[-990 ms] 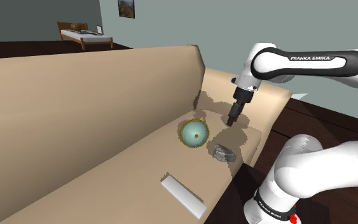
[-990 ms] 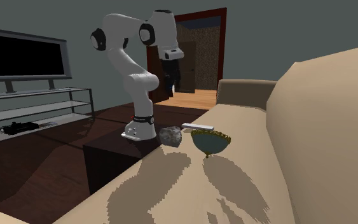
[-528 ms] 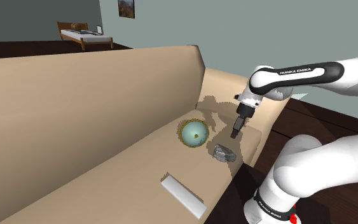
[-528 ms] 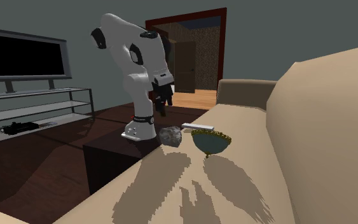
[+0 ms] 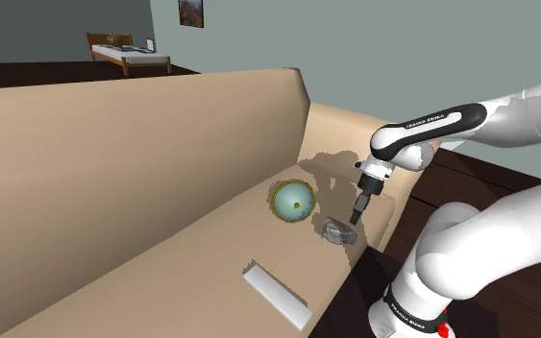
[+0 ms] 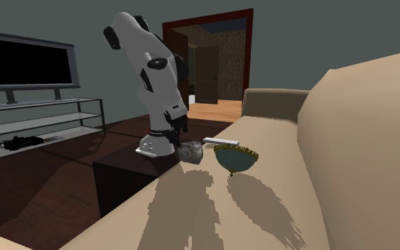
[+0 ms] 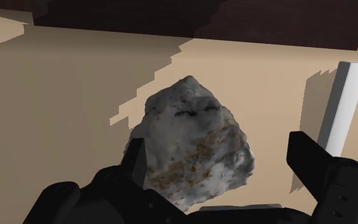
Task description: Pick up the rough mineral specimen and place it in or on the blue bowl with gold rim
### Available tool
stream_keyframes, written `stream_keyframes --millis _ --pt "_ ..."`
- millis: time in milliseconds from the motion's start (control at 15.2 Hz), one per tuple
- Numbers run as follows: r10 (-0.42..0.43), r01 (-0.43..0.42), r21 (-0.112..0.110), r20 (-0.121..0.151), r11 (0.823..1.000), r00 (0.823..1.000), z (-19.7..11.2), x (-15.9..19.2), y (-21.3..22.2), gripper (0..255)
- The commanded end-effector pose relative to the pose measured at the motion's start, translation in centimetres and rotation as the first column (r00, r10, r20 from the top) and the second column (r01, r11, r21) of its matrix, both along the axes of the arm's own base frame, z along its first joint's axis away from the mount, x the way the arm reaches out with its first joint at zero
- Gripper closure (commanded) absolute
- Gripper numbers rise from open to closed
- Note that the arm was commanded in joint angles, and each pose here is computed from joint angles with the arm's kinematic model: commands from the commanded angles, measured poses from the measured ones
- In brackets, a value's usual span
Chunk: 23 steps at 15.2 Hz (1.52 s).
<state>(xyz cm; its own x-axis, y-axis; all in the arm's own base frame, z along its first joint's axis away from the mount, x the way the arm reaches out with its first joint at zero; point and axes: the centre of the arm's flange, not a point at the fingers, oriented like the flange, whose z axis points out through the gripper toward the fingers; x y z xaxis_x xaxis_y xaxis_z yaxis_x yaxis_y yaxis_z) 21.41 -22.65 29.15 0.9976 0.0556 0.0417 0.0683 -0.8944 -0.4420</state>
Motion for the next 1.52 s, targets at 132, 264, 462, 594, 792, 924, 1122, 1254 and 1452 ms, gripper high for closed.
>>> stream_keyframes --millis 132,264,462,594,792,924,1122,1254,1452 --pt "0.000 0.000 0.000 0.001 1.000 1.000 -2.3 -0.1 1.0 0" --pt "0.000 0.000 0.000 0.001 1.000 1.000 -2.3 -0.1 1.0 0" --pt "0.000 0.000 0.000 0.001 1.000 1.000 -2.3 -0.1 1.0 0" --pt "0.000 0.000 0.000 0.001 1.000 1.000 -2.3 -0.1 1.0 0" --pt "0.000 0.000 0.000 0.001 1.000 1.000 -2.2 -0.1 1.0 255" --pt "0.000 0.000 0.000 0.001 1.000 1.000 -2.2 -0.1 1.0 255" --pt "0.000 0.000 0.000 0.001 1.000 1.000 -2.2 -0.1 1.0 255" --pt "0.000 0.000 0.000 0.001 1.000 1.000 -2.2 -0.1 1.0 255" --pt "0.000 0.000 0.000 0.001 1.000 1.000 -1.2 -0.1 1.0 255"
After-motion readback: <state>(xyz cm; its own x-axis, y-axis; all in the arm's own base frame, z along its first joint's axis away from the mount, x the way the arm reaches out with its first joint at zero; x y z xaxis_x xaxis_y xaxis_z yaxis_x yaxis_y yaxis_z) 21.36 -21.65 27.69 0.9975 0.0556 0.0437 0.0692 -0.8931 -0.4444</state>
